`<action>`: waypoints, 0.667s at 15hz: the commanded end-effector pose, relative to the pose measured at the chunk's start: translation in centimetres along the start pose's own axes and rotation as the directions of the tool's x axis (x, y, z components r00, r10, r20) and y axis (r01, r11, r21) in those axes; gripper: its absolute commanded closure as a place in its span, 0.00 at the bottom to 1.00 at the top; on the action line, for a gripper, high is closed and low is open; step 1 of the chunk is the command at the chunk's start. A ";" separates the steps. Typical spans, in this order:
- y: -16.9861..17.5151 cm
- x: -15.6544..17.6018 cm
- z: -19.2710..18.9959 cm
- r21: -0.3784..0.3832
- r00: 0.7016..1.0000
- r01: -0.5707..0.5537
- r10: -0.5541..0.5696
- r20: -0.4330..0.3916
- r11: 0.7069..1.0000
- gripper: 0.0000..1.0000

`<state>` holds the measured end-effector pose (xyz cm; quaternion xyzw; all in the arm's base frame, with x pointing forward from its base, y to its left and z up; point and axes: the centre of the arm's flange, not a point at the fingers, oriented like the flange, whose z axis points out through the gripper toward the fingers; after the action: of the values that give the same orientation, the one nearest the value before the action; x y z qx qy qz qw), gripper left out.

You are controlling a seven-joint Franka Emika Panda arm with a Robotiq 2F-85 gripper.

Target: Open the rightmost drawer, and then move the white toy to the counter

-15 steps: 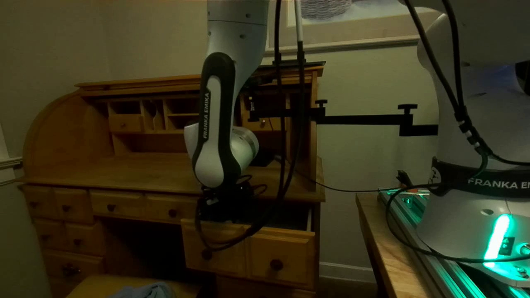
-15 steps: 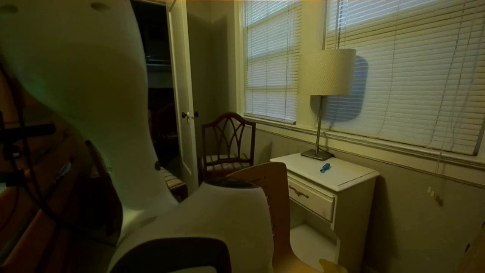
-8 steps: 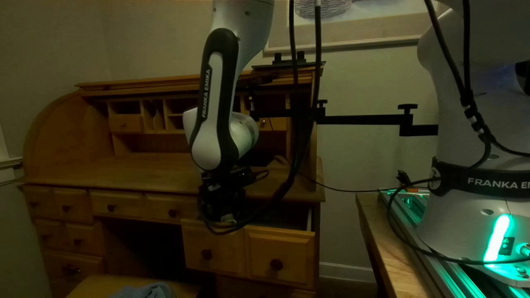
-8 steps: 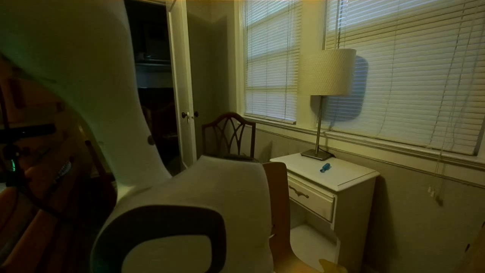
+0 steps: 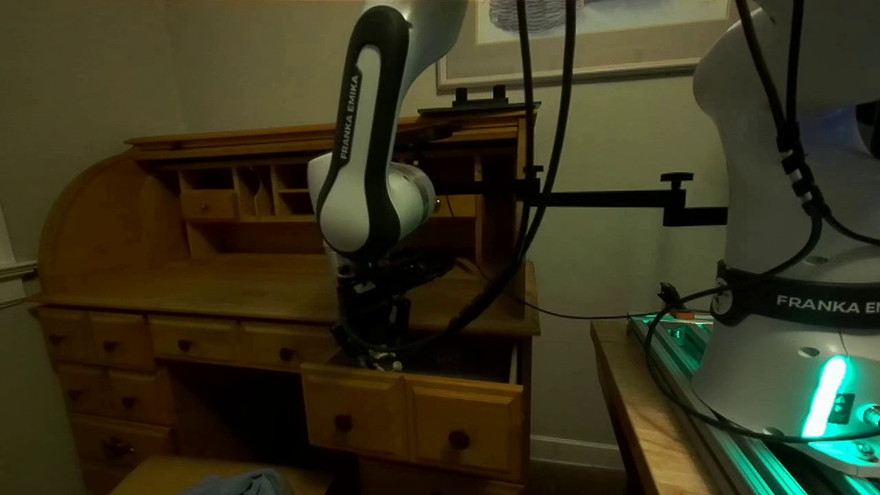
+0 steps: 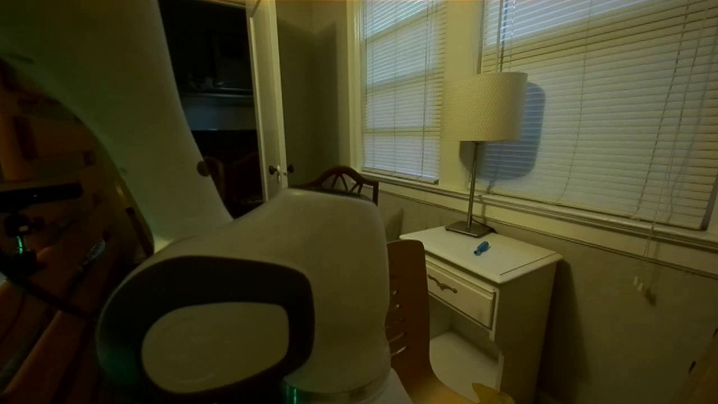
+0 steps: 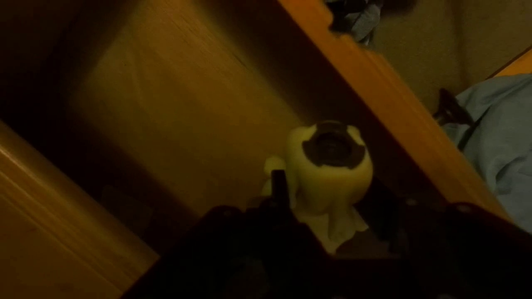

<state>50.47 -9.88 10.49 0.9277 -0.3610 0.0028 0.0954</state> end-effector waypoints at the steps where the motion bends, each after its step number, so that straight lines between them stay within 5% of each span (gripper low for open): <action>1: 1.3 -1.2 -2.3 0.019 0.998 0.052 -0.052 0.023 0.998 0.80; 10: 2.5 -2.2 -4.5 -0.016 0.975 0.221 -0.221 -0.016 0.975 0.80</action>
<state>48.91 -9.55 13.12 0.9532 -0.2881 -0.0027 0.0920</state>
